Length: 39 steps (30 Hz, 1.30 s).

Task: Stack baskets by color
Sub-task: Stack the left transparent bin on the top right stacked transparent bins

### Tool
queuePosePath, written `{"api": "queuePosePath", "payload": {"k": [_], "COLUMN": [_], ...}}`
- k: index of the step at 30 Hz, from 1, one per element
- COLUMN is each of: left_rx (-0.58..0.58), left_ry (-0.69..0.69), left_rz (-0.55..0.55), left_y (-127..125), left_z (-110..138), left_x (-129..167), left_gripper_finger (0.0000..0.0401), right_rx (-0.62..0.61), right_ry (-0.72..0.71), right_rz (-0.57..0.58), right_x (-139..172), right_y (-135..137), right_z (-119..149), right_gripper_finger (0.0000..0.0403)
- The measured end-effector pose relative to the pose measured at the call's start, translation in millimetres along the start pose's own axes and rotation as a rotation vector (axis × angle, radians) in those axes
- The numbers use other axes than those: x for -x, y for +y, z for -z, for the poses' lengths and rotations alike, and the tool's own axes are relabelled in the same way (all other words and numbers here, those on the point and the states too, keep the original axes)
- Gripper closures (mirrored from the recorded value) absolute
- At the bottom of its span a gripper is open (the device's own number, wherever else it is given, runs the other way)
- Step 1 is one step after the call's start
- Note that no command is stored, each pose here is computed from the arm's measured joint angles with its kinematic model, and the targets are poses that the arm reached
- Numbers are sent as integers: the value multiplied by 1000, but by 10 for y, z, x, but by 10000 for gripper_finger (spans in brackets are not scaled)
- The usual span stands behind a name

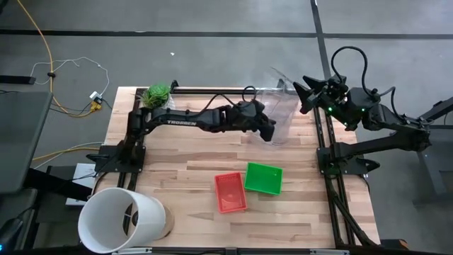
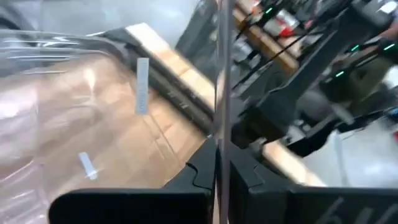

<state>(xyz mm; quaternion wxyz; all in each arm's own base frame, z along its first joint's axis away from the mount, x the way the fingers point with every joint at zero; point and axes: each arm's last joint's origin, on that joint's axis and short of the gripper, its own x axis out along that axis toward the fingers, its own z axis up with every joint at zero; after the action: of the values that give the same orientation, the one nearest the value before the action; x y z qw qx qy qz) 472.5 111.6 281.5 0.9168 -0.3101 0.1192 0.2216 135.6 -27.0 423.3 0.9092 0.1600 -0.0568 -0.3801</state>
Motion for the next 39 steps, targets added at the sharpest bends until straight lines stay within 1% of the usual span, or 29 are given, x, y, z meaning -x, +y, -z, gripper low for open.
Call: {"api": "queuePosePath", "payload": {"k": [4,9,11,15,20,23,26,29,33,36,39], "left_rx": [-24,-43,-71,-192,-379,-501,-568,-591,-568,-509,-481], "left_ry": [65,87,100,165,278,346,391,438,403,349,358], "left_rz": [-59,-77,-86,-123,-176,-265,-299,-322,-358,-354,-384], "left_y": [87,136,130,95,-29,-70,-105,-130,-200,-256,-243], "left_z": [9,-53,-105,-217,-383,-376,-327,-247,-158,-152,-99], "left_x": [29,86,145,250,453,564,614,643,592,565,536], "left_gripper_finger": [401,401,401,401,401,401,401,401,401,401,401], "right_rx": [0,0,0,14,22,27,29,32,33,33,34], "right_ry": [0,0,1,1,3,3,1,-1,-1,0,0], "right_rz": [-1,-1,-1,1,2,3,7,22,24,25,26], "right_x": [0,0,0,-1,-1,-1,-2,-2,-3,-3,-3], "right_y": [0,0,0,0,-2,-2,-4,-9,-9,-10,-10], "right_z": [0,0,0,1,4,4,3,5,6,7,8], "right_gripper_finger": [140,140,140,140,140,140,140,140,140,140,140]}}
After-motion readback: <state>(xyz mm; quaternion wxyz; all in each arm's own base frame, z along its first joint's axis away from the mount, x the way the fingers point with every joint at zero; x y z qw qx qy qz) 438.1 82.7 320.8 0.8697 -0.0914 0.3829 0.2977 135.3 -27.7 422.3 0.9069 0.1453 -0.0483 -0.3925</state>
